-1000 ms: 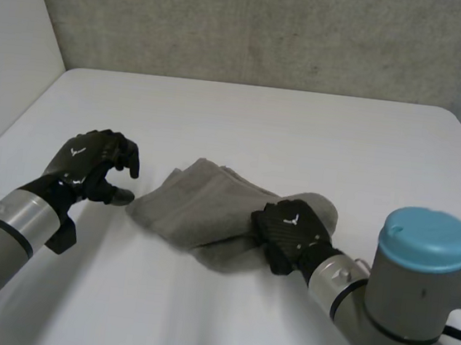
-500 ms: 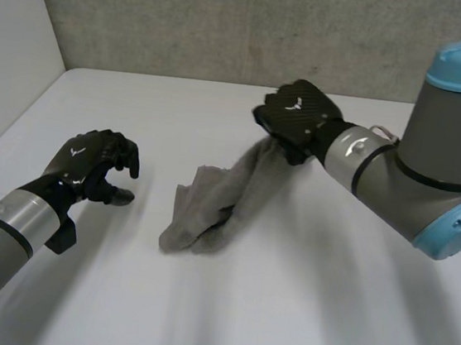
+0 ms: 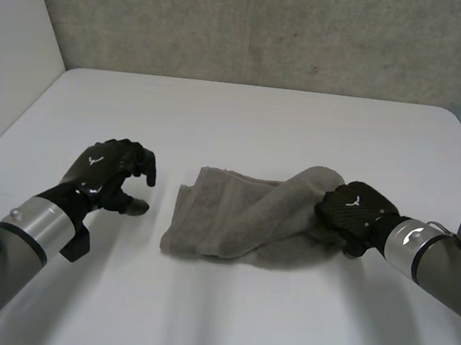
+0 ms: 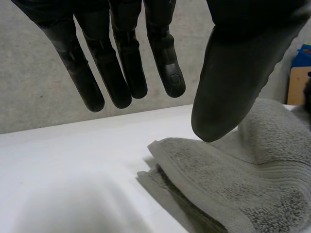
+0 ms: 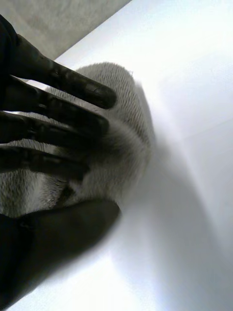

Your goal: Fold the towel.

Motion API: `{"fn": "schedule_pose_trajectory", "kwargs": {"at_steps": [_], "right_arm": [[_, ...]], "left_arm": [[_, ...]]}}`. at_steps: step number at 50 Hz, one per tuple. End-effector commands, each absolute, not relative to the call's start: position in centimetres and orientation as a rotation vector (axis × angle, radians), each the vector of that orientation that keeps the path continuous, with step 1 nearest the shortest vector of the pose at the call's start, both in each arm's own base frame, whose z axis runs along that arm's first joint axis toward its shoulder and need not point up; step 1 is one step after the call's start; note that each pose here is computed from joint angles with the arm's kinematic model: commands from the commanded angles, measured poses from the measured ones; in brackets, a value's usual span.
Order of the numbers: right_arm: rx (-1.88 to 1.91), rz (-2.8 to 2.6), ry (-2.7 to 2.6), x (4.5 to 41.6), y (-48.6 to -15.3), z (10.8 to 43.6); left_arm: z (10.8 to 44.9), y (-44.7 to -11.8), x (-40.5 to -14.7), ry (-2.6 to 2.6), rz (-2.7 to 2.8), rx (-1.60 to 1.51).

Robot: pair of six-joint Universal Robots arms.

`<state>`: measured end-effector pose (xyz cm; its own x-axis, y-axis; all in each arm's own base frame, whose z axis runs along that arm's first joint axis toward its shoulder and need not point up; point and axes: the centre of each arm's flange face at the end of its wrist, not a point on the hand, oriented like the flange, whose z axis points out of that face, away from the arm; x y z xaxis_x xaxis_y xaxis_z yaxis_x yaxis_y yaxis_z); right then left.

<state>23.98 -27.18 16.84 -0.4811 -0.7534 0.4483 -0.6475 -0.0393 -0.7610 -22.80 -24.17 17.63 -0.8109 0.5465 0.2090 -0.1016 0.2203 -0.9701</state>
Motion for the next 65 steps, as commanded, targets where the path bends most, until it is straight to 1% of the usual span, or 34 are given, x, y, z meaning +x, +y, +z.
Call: {"fn": "schedule_pose_trajectory", "kwargs": {"at_steps": [1, 3, 4, 6, 9, 11, 17, 19, 22, 27, 33, 39, 45, 49, 61, 65], "right_arm": [[-1.305, -1.541, 2.161, 23.8, -26.4, 17.4], [-1.146, -1.499, 2.194, 23.6, -25.8, 17.5], [-1.145, -1.499, 2.195, 23.6, -25.8, 17.5], [-1.004, -1.502, 2.186, 23.8, -25.5, 17.8], [-0.947, -1.519, 2.173, 23.9, -25.3, 18.0], [-0.870, -1.553, 2.186, 24.0, -25.2, 17.6], [-0.806, -1.642, 2.263, 23.4, -25.8, 17.0], [-0.782, -1.676, 2.297, 23.3, -26.4, 16.2], [-0.760, -1.649, 2.327, 23.2, -26.8, 15.3], [-0.758, -1.613, 2.350, 23.3, -26.8, 14.3], [-0.712, -1.580, 2.338, 23.9, -26.1, 14.3], [-0.676, -1.570, 2.319, 24.3, -25.9, 14.5], [-0.705, -1.578, 2.275, 25.5, -25.4, 14.6], [-0.712, -1.611, 2.269, 25.9, -25.7, 13.8], [-0.705, -1.673, 2.260, 26.4, -26.8, 14.1], [-0.716, -1.678, 2.261, 26.5, -27.3, 13.4]], "left_arm": [[17.7, -24.0, -24.1, -1.957, 1.609, -0.449], [17.8, -24.0, -24.6, -1.946, 1.605, -0.462], [17.8, -24.0, -24.6, -1.946, 1.605, -0.462], [17.6, -24.0, -25.1, -1.939, 1.590, -0.478], [17.4, -23.9, -25.6, -1.934, 1.582, -0.491], [16.6, -23.9, -26.4, -1.946, 1.568, -0.544], [14.5, -23.5, -27.5, -2.004, 1.534, -0.716], [13.1, -22.7, -28.4, -2.035, 1.520, -0.860], [12.2, -22.8, -28.7, -2.082, 1.553, -0.936], [11.7, -23.7, -28.9, -2.145, 1.615, -0.927], [11.7, -24.1, -29.8, -2.140, 1.637, -0.928], [11.6, -23.8, -30.1, -2.133, 1.630, -0.938], [11.5, -23.4, -30.3, -2.131, 1.619, -0.948], [11.3, -23.0, -30.3, -2.133, 1.601, -0.960], [11.3, -22.4, -30.3, -2.133, 1.590, -0.971], [11.2, -22.4, -30.3, -2.134, 1.589, -0.975]]}}
